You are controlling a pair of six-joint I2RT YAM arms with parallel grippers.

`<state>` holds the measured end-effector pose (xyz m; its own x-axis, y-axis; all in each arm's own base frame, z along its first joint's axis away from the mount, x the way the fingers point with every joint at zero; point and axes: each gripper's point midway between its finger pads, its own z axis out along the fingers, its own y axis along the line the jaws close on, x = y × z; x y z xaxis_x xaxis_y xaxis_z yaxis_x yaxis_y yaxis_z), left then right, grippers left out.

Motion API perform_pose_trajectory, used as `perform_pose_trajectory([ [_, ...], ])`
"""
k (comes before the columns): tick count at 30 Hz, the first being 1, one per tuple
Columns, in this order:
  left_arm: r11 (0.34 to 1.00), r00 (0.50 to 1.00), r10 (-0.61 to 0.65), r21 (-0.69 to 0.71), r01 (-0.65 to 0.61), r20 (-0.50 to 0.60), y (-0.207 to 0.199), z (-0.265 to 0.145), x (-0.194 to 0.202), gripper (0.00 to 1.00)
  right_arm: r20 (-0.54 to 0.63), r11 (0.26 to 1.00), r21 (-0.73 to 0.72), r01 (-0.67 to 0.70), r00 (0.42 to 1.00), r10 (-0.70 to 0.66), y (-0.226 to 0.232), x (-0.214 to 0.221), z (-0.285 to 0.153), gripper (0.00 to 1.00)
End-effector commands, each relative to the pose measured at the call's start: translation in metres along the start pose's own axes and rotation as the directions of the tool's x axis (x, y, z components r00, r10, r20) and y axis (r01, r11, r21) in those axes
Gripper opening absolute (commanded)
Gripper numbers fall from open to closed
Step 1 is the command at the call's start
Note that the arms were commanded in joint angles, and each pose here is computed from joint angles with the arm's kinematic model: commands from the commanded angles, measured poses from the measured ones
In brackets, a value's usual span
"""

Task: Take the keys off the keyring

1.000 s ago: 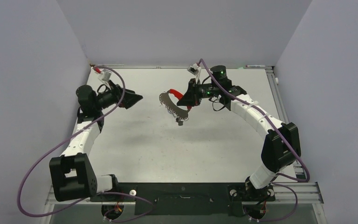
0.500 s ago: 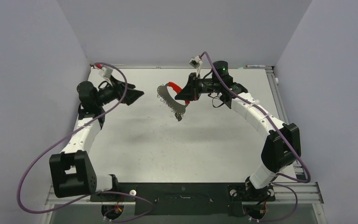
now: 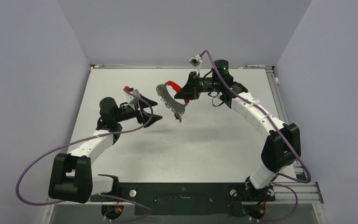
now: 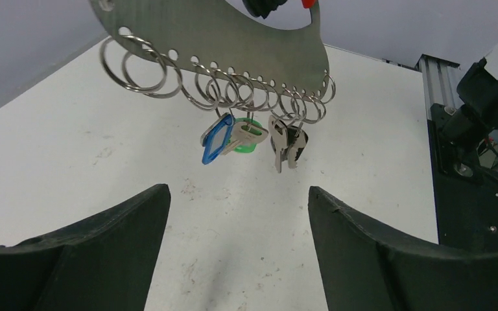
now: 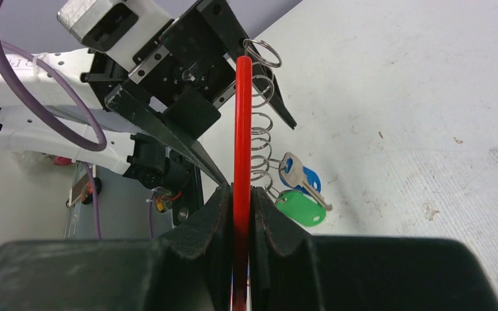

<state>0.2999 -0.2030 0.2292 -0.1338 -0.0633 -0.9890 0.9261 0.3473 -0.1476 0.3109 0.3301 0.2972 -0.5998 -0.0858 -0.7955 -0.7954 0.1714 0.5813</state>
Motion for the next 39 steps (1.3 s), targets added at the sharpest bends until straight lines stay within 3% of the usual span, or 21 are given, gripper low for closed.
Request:
perform_pose_trajectory([
  [1,0.981,0.981,0.178,0.067,-0.183,0.075,-0.008,0.011,-0.012,0.73,0.045,0.994,-0.063,0.088,0.995,-0.085,0.021,-0.021,0.002,0.05],
  [11,0.974,0.974,0.189,0.103,-0.202,0.125,-0.012,0.023,-0.014,0.63,0.031,0.989,-0.105,0.1,0.995,-0.097,0.036,-0.019,0.001,0.05],
  [20,0.973,0.976,0.173,0.132,-0.191,0.134,-0.018,0.029,-0.015,0.46,0.023,0.988,-0.118,0.103,0.995,-0.101,0.041,-0.016,0.003,0.05],
  [33,0.974,0.979,0.166,0.132,-0.182,0.122,-0.024,0.027,-0.014,0.0,0.028,0.989,-0.109,0.1,0.995,-0.097,0.036,-0.018,-0.002,0.05],
  [39,0.986,0.988,0.126,0.095,-0.134,0.087,-0.024,0.021,-0.013,0.0,0.053,0.997,-0.047,0.06,0.997,-0.058,0.011,-0.019,-0.011,0.05],
])
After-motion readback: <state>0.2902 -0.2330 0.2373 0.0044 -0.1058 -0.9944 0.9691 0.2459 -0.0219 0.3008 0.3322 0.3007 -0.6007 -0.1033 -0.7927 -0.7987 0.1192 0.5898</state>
